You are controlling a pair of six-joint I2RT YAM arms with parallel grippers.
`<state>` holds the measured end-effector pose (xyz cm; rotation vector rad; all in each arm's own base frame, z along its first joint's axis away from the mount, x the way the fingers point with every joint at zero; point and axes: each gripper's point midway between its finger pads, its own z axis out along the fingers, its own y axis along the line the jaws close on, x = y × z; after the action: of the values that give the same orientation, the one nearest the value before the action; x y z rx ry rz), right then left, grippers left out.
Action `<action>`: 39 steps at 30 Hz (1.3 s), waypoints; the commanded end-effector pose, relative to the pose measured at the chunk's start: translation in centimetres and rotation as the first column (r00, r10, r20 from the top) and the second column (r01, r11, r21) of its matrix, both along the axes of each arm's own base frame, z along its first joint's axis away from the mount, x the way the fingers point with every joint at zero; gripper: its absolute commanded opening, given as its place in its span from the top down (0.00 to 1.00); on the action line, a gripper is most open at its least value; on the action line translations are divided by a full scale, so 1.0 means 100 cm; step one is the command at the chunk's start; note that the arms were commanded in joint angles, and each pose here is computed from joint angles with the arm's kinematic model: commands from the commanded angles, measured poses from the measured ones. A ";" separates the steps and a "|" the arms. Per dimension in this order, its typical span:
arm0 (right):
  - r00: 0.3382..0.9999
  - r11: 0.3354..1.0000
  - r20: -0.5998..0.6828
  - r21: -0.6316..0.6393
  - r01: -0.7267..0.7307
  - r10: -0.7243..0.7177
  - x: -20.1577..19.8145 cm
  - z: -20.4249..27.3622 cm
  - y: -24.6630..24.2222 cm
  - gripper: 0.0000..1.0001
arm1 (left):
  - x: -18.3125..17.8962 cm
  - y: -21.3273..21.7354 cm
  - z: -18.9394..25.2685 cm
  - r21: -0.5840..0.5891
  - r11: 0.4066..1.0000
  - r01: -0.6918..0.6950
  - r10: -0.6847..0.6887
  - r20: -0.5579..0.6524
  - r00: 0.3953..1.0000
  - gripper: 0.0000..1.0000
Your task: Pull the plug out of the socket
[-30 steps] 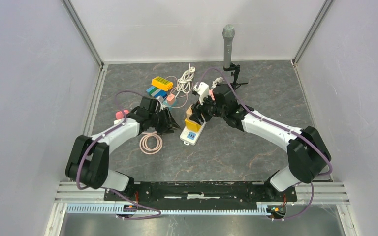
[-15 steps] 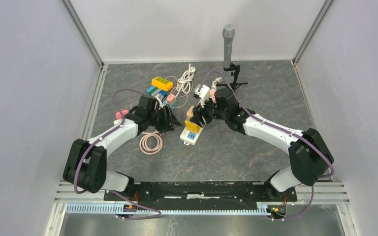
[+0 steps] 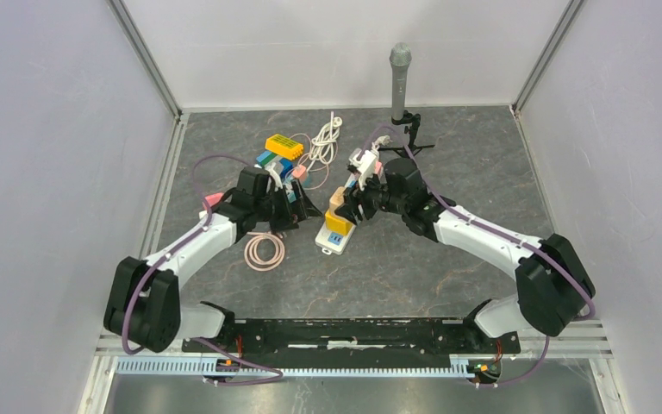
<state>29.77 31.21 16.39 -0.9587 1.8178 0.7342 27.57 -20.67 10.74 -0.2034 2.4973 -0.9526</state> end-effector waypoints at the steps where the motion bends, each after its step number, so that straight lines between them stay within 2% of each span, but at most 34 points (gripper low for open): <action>1: 0.999 0.982 0.049 0.190 -0.003 -0.006 0.005 0.065 0.007 1.00 | 0.005 0.005 0.028 0.019 0.999 0.026 -0.029 0.160 0.987 0.00; 5: 0.992 0.962 -0.093 0.252 0.108 -0.087 0.014 0.067 -0.002 1.00 | 0.002 0.018 0.048 0.057 0.998 0.005 -0.022 0.292 0.956 0.00; 7: 0.973 0.945 -0.195 0.274 0.176 -0.125 0.015 0.064 -0.006 1.00 | -0.004 0.018 0.056 0.084 0.996 0.040 -0.068 0.370 0.926 0.00; 12: 0.927 0.925 -0.354 0.295 0.239 -0.126 0.007 0.059 -0.001 1.00 | -0.019 -0.004 0.076 0.180 0.969 0.172 -0.245 0.575 0.780 0.00; 14: 0.912 0.922 -0.389 0.292 0.254 -0.128 0.004 0.056 -0.002 1.00 | -0.024 -0.015 0.074 0.217 0.951 0.221 -0.308 0.597 0.740 0.00; 18: 0.894 0.922 -0.436 0.297 0.249 -0.101 -0.006 0.053 -0.001 1.00 | -0.029 -0.035 0.063 0.284 0.921 0.266 -0.387 0.600 0.700 0.00; 23: 0.877 0.921 -0.475 0.308 0.239 -0.069 -0.017 0.054 0.000 1.00 | -0.025 -0.049 0.047 0.375 0.891 0.257 -0.441 0.574 0.690 0.00; 28: 0.867 0.919 -0.494 0.306 0.249 -0.071 -0.021 0.051 -0.002 1.00 | -0.031 -0.065 0.048 0.380 0.880 0.285 -0.469 0.596 0.652 0.02; 35: 0.851 0.920 -0.520 0.298 0.256 -0.069 -0.026 0.046 -0.003 1.00 | -0.031 -0.066 0.049 0.343 0.906 0.249 -0.417 0.624 0.661 0.17; 39: 0.854 0.915 -0.515 0.301 0.267 -0.080 -0.024 0.049 -0.005 1.00 | -0.032 -0.065 0.045 0.355 0.901 0.250 -0.426 0.612 0.666 0.50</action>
<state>27.61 30.34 17.80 -0.3497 2.1750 1.1669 23.55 -27.02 13.93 0.6453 2.0014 -0.6855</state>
